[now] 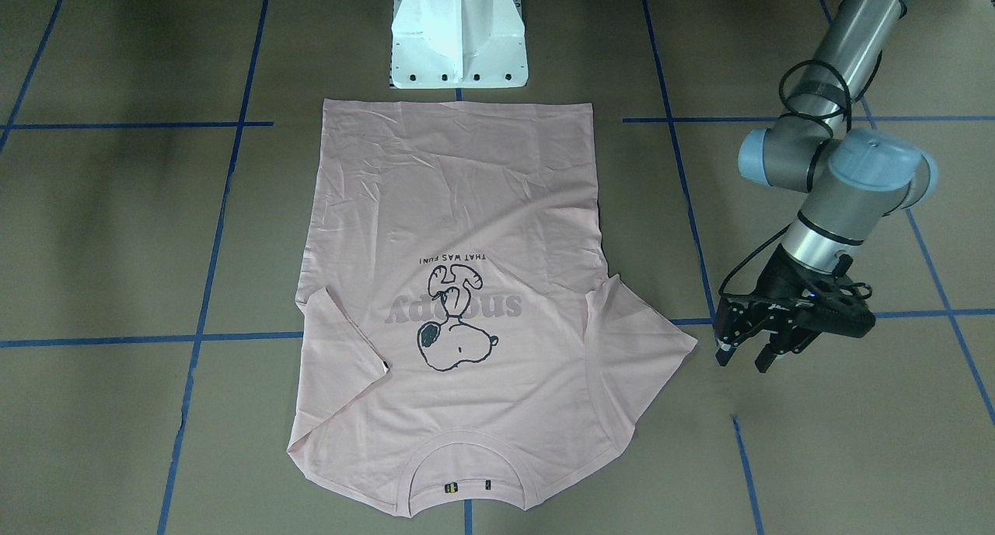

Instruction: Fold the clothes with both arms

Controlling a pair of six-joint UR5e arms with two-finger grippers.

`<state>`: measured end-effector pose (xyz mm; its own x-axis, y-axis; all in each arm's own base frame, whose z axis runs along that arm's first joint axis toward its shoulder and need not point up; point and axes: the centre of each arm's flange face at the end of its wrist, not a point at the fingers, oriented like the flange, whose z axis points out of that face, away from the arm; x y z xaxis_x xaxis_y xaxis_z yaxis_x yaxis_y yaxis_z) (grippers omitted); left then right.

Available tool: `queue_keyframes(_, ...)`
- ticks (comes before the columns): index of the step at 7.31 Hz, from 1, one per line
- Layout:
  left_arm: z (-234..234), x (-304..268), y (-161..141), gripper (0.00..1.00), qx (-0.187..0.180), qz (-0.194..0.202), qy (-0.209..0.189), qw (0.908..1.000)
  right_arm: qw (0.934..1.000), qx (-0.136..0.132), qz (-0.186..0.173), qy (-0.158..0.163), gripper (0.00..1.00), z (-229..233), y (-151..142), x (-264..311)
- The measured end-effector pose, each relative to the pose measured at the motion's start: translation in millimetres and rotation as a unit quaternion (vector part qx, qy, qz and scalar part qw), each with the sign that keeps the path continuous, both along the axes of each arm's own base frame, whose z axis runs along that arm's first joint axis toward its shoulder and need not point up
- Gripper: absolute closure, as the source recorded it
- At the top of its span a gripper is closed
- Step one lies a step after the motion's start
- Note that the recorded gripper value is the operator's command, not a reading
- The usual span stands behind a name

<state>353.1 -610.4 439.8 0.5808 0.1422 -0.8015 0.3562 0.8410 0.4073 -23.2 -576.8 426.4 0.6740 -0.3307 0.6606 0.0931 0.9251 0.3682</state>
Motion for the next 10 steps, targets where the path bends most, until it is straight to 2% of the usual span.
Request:
queue_keyframes(2, 1, 39, 13, 0.43, -0.019, -0.005, -0.020, 0.9996, 1.0000, -0.002, 0.000, 0.001, 0.00, 3, 2, 1)
queue_keyframes(7, 9, 62, 30, 0.53, -0.025, 0.008, -0.030, 0.9992, 1.0000, -0.007, 0.004, 0.001, 0.00, 5, 2, 1)
queue_keyframes(8, 11, 65, 33, 0.63, -0.026, 0.012, -0.031, 0.9991, 1.0000, -0.008, 0.004, 0.001, 0.00, 5, 2, 1)
queue_keyframes(9, 12, 68, 36, 0.93, -0.027, 0.014, -0.031, 0.9990, 1.0000, -0.008, 0.004, 0.001, 0.00, 5, 2, 1)
queue_keyframes(10, 11, 70, 38, 1.00, -0.027, 0.016, -0.030, 0.9990, 1.0000, -0.007, 0.004, 0.001, 0.00, 5, 1, 1)
